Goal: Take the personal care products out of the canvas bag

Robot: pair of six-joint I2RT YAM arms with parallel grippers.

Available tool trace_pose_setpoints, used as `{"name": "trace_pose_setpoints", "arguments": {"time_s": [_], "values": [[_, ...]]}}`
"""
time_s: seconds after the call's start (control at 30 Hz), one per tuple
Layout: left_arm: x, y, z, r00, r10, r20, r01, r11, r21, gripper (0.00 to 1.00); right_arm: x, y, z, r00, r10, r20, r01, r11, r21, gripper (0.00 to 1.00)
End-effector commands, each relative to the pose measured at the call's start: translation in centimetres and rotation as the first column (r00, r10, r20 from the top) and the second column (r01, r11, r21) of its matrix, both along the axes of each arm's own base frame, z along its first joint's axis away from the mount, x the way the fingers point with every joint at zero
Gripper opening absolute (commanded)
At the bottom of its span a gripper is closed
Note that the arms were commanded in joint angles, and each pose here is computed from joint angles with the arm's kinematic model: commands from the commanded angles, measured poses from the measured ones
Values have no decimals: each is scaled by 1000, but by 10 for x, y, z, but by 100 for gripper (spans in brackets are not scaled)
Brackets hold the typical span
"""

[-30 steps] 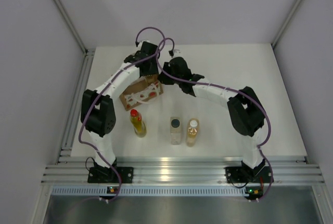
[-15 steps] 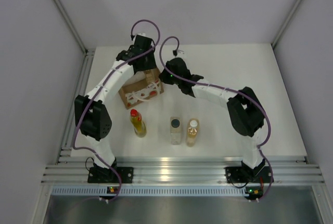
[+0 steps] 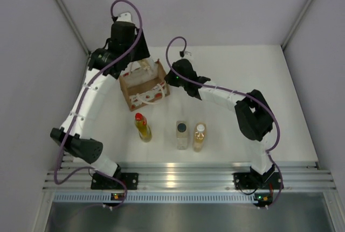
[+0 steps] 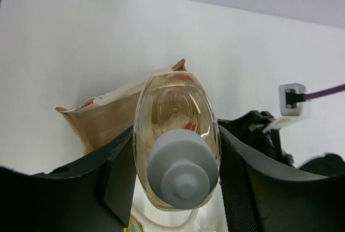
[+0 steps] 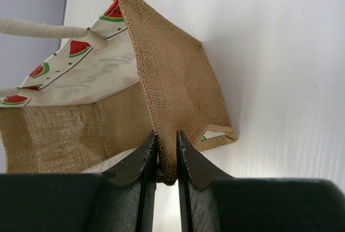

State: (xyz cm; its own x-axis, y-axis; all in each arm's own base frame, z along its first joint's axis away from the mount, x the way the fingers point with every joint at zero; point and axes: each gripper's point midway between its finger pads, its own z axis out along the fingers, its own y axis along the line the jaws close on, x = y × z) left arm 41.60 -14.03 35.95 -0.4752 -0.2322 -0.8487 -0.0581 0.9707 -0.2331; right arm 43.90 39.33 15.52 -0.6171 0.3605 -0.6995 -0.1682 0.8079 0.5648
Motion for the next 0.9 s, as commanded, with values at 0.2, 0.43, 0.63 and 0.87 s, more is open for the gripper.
{"name": "trace_pose_setpoints", "arguments": {"time_s": [0.2,0.43,0.63,0.87], "values": [[-97,13,137,934,-115,337,176,972,-158,0,5,20,20,1000,10,26,-12,999,52,6],[-143,-2,119,910,-262,321,334,922,-195,0,6,27,37,998,30,48,-34,996,83,32],[-167,-19,108,877,-374,303,449,862,-237,0,5,28,57,997,35,72,-43,993,109,48],[-173,-25,100,864,-415,285,484,841,-242,0,-1,30,103,985,96,144,-116,983,143,84]]}}
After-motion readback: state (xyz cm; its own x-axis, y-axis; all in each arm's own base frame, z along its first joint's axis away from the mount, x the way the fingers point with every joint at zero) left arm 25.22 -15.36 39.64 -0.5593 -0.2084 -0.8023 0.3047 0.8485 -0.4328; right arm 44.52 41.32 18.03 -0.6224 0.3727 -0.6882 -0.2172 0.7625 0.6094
